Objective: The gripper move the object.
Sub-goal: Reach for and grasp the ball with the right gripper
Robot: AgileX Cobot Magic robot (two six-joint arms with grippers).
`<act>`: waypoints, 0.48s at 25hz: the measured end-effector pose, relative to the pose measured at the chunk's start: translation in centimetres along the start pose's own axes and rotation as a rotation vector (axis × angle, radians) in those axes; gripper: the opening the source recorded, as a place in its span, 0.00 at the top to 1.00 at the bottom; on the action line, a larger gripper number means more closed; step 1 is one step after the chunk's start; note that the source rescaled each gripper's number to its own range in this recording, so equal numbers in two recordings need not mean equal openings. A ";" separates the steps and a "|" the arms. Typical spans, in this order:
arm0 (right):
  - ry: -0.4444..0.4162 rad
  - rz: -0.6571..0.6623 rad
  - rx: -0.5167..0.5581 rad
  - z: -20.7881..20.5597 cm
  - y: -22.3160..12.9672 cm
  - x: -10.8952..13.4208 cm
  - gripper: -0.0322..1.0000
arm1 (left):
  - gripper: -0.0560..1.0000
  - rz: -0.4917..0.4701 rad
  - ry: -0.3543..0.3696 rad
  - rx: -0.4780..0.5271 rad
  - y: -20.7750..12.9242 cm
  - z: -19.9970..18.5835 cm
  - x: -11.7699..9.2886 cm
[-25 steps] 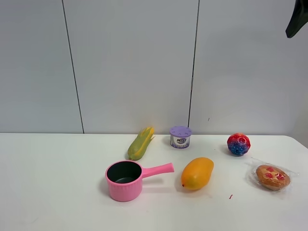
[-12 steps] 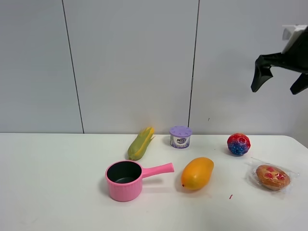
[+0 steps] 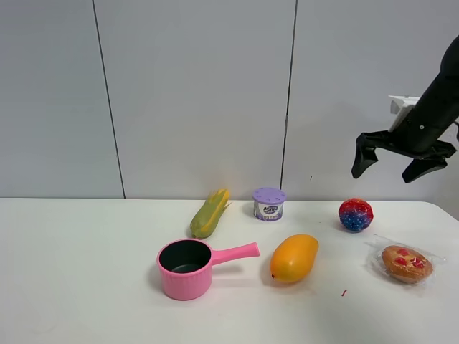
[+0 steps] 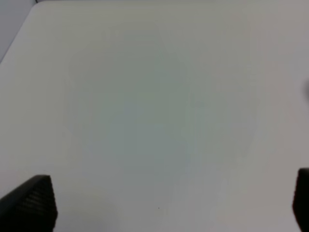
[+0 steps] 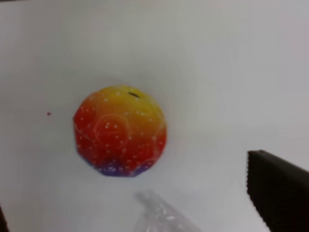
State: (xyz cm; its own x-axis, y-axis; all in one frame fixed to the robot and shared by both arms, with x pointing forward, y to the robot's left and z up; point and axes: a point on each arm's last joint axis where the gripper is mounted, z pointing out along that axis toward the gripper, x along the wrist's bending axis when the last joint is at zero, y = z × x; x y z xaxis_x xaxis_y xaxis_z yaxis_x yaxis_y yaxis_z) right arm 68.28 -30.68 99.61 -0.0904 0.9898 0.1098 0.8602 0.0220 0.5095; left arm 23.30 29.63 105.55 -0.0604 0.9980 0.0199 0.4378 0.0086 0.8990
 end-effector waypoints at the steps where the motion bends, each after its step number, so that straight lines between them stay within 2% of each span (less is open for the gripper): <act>1: 0.004 -0.011 -0.005 0.4 0.0 0.3 0.00 | 0.00 0.000 0.000 0.000 0.0 0.0 0.0; 8: 0.015 -0.107 -0.052 2.3 0.3 3.3 0.00 | 0.00 0.000 0.000 0.000 0.0 0.0 0.0; 12: 0.009 -0.125 -0.022 3.9 -0.3 3.3 0.00 | 0.00 -0.002 0.000 0.000 0.0 0.0 0.0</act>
State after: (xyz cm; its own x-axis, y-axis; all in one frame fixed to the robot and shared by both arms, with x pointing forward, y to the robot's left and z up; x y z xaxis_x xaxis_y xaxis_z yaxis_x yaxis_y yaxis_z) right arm 69.72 -26.86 96.49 -0.2002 0.9784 0.0518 0.8306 0.1415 0.5386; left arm 23.30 29.63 105.55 -0.0612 0.9980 0.0183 0.4377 0.0103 0.8991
